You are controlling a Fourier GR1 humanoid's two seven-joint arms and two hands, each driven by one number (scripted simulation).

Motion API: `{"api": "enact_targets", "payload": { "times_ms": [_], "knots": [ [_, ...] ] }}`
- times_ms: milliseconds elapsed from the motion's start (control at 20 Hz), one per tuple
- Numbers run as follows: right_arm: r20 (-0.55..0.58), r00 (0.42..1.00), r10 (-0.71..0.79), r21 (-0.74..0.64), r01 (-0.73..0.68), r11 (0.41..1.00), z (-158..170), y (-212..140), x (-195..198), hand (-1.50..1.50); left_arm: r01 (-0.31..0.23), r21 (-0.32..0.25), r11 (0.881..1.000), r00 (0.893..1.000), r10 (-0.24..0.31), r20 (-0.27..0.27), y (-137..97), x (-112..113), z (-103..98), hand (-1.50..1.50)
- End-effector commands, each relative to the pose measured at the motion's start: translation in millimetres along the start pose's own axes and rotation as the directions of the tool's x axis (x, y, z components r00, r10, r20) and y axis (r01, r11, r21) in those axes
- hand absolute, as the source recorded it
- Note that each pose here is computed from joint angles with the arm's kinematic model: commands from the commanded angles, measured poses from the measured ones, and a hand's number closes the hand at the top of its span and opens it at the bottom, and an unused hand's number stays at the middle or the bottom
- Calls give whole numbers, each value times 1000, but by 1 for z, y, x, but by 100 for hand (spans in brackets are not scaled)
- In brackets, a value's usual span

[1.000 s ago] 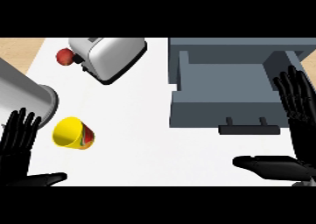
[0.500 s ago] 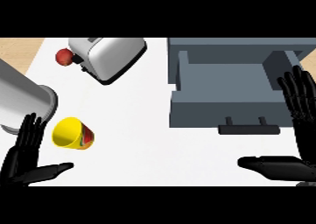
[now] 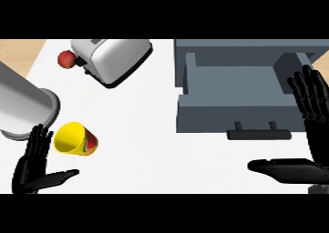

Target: Pick up the cup, place it into the drawer and close the drawer

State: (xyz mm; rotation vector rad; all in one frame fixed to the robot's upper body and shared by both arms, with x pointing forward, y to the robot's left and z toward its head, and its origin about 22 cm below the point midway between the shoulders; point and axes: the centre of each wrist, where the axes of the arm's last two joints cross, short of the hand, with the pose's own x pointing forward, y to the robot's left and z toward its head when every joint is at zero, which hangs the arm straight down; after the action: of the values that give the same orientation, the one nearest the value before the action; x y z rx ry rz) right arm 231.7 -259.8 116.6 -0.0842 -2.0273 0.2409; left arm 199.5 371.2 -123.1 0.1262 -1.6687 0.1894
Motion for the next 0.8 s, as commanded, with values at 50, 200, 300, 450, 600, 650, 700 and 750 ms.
{"api": "enact_targets", "payload": {
  "times_ms": [50, 200, 300, 450, 600, 650, 700, 750],
  "knots": [
    [7, 1000, -24, 9, 24, 1000, -4, -3, 17, -150, -18, 15, 1000, 1000, 18, 25, 12, -13, -14, -150],
    [4, 1000, -15, 12, 15, 1000, 3, 6, -3, -150, -28, 17, 999, 999, 27, 43, 9, -25, -9, -150],
    [-19, 1000, -19, 13, 19, 1000, 10, 0, -6, -150, 16, 7, 1000, 999, -16, 42, 6, -21, -19, -150],
    [2, 1000, -16, 4, 16, 1000, -8, 11, 7, -150, -8, -5, 1000, 998, 9, 56, 14, -28, -3, -150],
    [11, 1000, -9, 21, 9, 1000, -12, 2, -5, -150, -9, -10, 1000, 998, 10, 67, -13, -24, -32, -150],
    [-12, 1000, -18, 16, 18, 1000, 5, 12, 4, -150, -10, -25, 1000, 999, 11, 40, 10, -21, -20, -150],
    [8, 1000, -10, 8, 10, 1000, -6, -7, -10, -150, -19, -23, 1000, 999, 20, 43, -18, -37, -11, -150],
    [-1, 1000, -30, 37, 30, 999, 18, 10, -11, -150, -15, -15, 1000, 999, 16, 37, -14, -32, -19, -150]
  ]
}}
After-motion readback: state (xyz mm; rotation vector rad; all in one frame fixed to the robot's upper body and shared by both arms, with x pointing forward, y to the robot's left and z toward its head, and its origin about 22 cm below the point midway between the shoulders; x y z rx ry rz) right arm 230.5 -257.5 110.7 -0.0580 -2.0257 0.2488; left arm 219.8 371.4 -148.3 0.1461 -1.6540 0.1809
